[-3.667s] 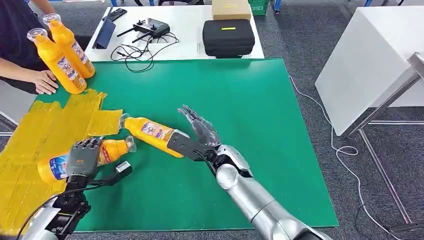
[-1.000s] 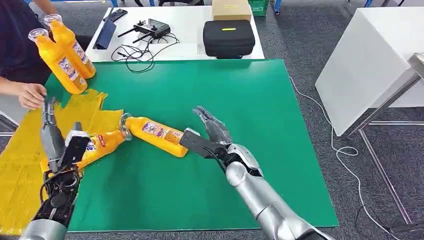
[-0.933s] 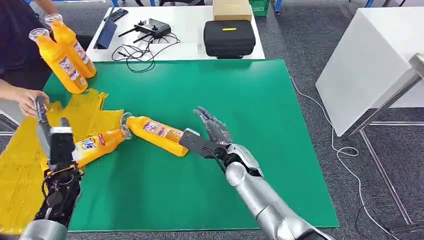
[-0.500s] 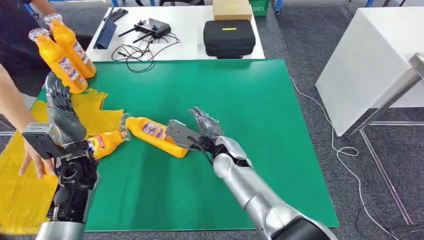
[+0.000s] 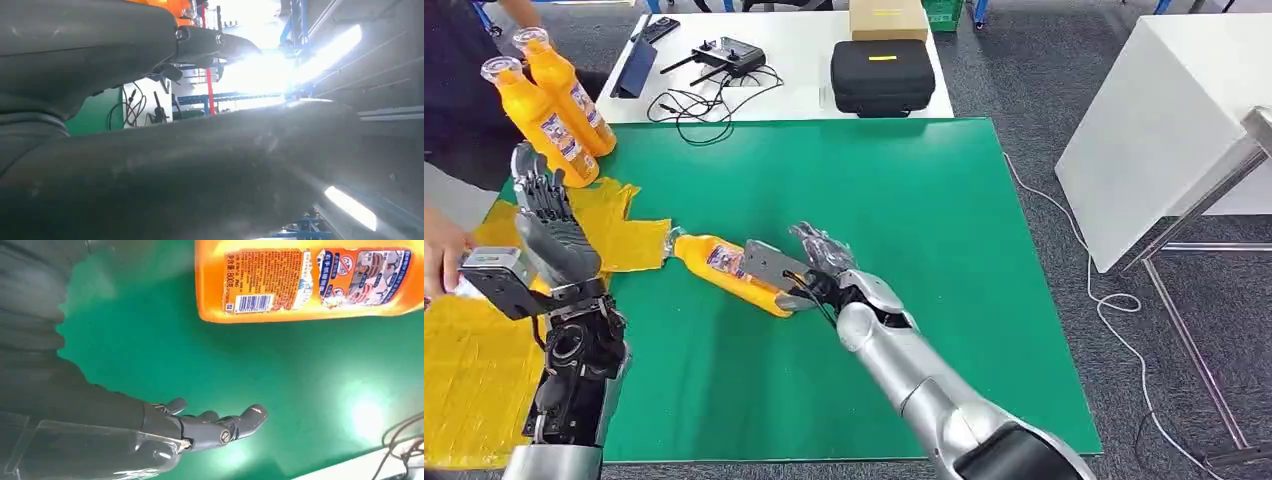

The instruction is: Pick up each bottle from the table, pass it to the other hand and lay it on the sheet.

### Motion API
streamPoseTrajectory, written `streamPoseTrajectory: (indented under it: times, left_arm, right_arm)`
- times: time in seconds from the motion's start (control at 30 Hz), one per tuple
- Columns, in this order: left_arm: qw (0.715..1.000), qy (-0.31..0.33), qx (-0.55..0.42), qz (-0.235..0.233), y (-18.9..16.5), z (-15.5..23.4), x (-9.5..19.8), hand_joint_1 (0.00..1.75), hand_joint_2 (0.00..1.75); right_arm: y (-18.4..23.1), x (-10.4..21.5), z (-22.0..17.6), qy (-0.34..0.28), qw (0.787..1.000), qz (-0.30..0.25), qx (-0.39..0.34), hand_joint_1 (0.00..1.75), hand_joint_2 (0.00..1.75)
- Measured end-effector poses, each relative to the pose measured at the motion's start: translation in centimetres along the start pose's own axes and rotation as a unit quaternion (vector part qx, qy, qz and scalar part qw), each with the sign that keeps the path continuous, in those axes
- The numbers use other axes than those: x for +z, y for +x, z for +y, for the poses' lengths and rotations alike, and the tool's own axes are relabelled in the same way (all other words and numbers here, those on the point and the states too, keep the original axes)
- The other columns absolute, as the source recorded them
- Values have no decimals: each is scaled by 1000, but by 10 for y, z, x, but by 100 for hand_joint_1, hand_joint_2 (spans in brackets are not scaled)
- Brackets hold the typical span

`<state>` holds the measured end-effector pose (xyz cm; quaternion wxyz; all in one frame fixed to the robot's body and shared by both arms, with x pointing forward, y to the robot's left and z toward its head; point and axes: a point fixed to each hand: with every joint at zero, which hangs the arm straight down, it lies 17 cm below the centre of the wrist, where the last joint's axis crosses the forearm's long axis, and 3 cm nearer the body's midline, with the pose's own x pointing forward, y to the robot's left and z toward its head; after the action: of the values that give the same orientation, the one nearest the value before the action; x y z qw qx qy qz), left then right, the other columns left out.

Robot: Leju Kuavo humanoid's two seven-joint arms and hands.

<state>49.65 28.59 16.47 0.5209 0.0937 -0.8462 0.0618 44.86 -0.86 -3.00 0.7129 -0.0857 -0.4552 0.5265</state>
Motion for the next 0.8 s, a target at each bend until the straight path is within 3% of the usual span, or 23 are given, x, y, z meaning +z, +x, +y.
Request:
streamPoseTrajectory:
  times: [0.8]
  left_arm:
    - [1000, 16, 3, -4, 4, 24, 22, 0, 0]
  right_arm:
    - [1, 2, 16, 23, 999, 12, 22, 0, 175]
